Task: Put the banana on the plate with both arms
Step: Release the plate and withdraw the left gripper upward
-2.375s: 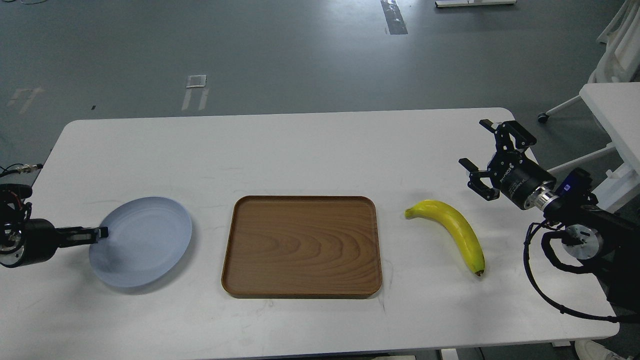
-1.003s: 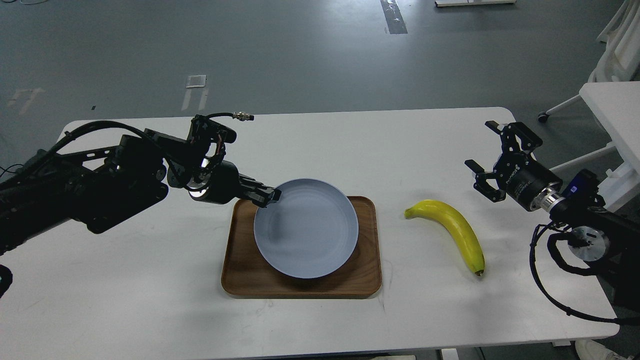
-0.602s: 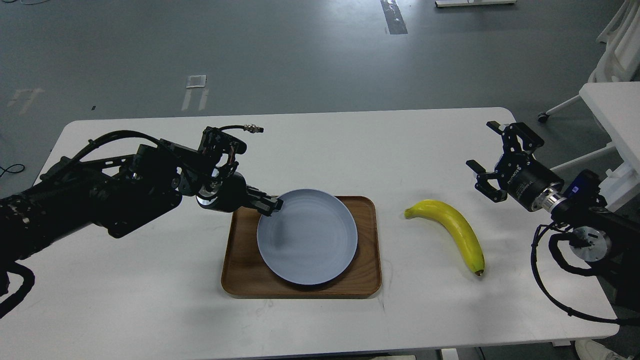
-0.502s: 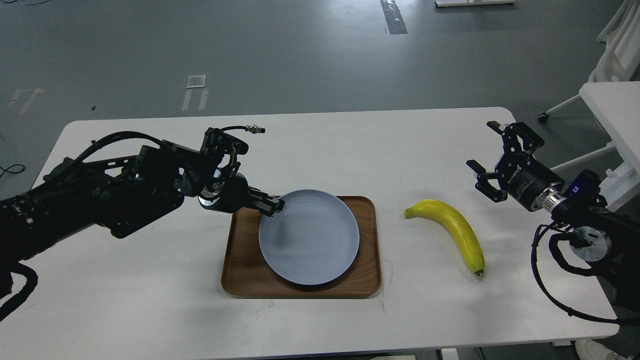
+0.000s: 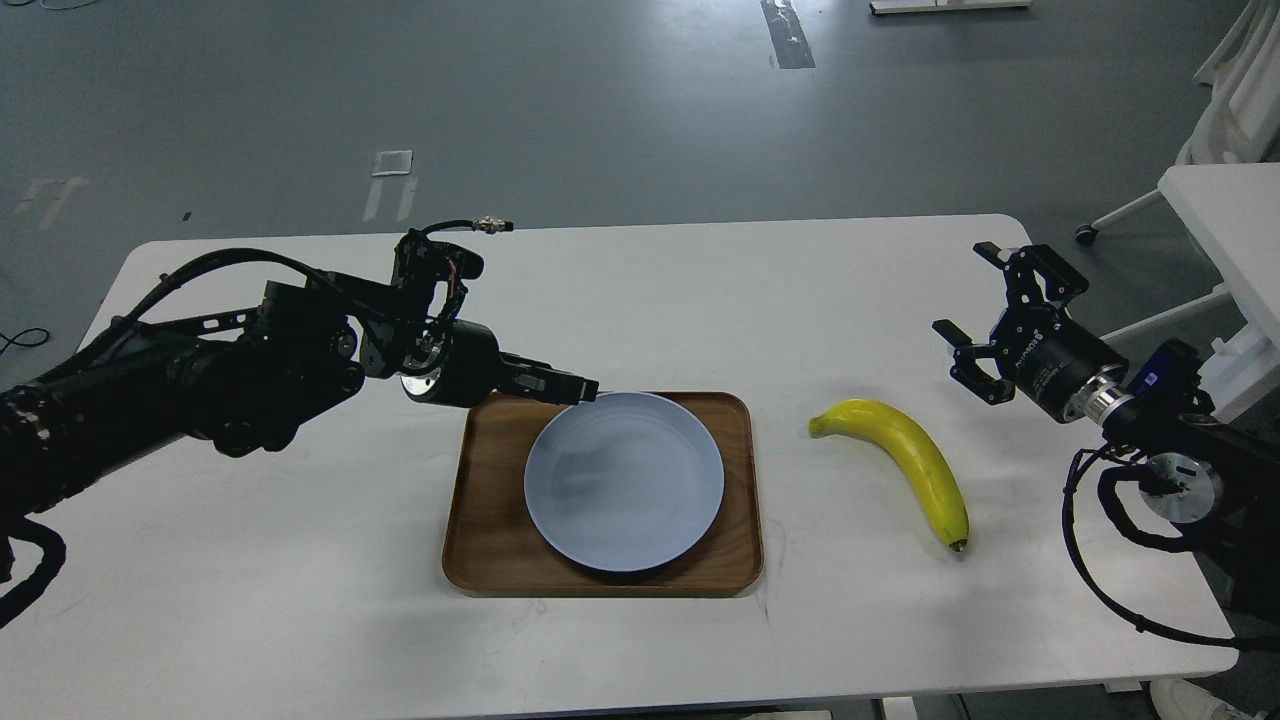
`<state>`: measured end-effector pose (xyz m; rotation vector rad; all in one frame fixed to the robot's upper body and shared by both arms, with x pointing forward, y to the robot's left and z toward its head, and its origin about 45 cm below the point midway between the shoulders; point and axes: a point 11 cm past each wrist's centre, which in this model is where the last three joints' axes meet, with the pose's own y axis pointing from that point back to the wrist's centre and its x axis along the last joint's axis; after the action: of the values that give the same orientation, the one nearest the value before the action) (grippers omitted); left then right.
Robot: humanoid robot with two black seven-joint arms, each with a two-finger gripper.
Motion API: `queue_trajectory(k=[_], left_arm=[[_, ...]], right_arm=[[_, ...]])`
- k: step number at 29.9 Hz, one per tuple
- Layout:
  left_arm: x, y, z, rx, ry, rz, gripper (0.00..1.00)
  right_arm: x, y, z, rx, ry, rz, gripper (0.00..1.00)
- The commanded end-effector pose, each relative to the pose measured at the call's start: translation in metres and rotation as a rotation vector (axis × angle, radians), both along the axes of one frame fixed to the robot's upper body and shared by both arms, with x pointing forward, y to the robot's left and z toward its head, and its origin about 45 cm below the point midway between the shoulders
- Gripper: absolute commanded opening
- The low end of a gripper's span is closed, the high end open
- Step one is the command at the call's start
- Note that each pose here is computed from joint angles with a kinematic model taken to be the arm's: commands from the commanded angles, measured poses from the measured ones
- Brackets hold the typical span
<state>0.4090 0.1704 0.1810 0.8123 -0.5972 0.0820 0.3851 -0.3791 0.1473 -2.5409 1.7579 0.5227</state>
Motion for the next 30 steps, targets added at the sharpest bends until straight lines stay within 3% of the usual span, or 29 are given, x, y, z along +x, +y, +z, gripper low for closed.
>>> queue_trajectory(k=[1,5,7,11,15,22,30], left_arm=[[0.023,0.013,0.046,-0.317,0.062,0.218,0.98],[0.041,0.034,0.084,-0.663,0.143,0.427,0.98],[0.047,0.074,0.093,-0.869,0.203,0.601,0.98],[0.044,0.117,0.085,-1.052,0.264,0.777,0.98],[0.023,0.160,0.049,-1.192,0.317,0.953,0.98],[-0.004,0.192,0.014,-1.316,0.341,1.099,0.98],[-0.003,0.185,0.012,-1.327,0.354,1.091,0.98]], right_arm=[[0.001,0.000,0.001,-0.003,-0.003,0.002,1.00],[0.001,0.000,0.001,-0.003,-0.003,0.002,1.00],[0.002,-0.001,0.002,-0.006,-0.004,0.001,1.00],[0.001,0.000,0.001,-0.007,-0.003,0.004,1.00],[0.001,-0.002,0.002,-0.015,-0.003,0.004,1.00],[-0.003,-0.003,0.013,-0.125,-0.002,0.108,1.00],[0.014,0.018,0.101,-0.553,-0.150,0.498,1.00]])
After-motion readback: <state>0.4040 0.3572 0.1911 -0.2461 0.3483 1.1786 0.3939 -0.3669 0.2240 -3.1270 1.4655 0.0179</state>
